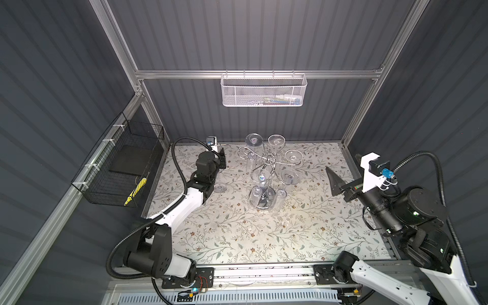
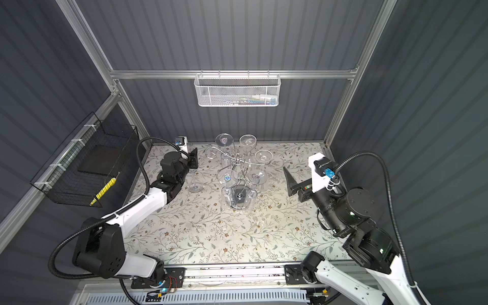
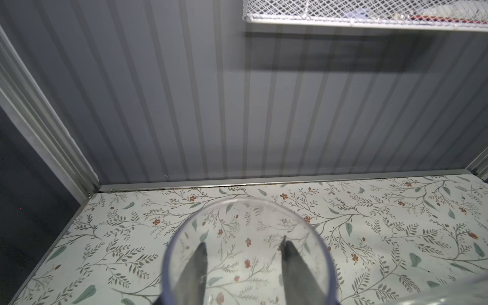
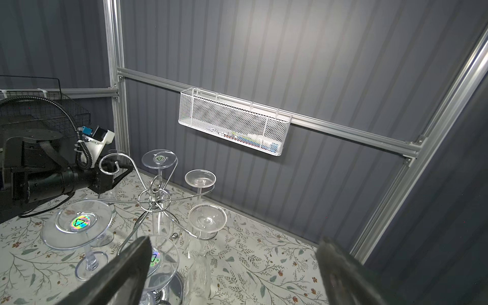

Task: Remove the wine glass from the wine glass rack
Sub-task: 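Lower the clear flute upright toward the table with the left gripper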

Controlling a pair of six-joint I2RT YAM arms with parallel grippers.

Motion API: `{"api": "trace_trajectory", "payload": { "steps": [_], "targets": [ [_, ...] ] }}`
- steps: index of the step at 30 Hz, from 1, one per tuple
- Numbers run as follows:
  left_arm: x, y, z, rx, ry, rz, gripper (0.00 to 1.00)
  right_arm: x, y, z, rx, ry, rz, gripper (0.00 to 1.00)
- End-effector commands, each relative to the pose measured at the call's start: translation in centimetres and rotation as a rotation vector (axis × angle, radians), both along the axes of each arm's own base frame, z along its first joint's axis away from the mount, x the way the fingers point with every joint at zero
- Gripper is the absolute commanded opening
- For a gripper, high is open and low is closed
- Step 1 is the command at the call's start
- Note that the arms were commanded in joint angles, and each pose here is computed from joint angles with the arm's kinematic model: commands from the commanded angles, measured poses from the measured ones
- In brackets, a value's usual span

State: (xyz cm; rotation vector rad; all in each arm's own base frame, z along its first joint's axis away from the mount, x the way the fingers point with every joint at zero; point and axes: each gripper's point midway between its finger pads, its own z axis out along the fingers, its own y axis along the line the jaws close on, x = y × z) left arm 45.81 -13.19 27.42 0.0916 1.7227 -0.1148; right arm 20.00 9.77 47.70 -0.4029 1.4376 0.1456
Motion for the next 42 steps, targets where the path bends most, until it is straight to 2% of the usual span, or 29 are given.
{"api": "trace_trajectory", "payload": {
  "steps": [1, 12, 19, 30, 42],
  "targets": [
    [1.2, -0.5, 3.6, -0.043, -0.161, -0.016, 0.44, -0.3, -1.0, 0.9, 0.034, -0.044, -0.037, 0.99],
    [4.2, -1.1, 1.8, -0.053, -0.294, 0.011, 0.43, 0.1, -1.6, 0.7, 0.023, -0.042, -0.079, 0.99],
    [5.0, -0.2, 0.9, -0.065, -0.392, 0.078, 0.41, 0.1, -1.5, 0.7, 0.038, -0.037, -0.077, 0.99],
    [6.0, 0.1, -1.9, -0.052, -0.352, 0.116, 0.41, 0.4, -1.1, 0.8, 0.059, -0.030, -0.065, 0.99],
    [5.9, -0.4, -4.1, -0.051, -0.309, 0.083, 0.42, 0.4, -1.0, 0.9, 0.063, -0.029, -0.060, 0.99]
  ]
}}
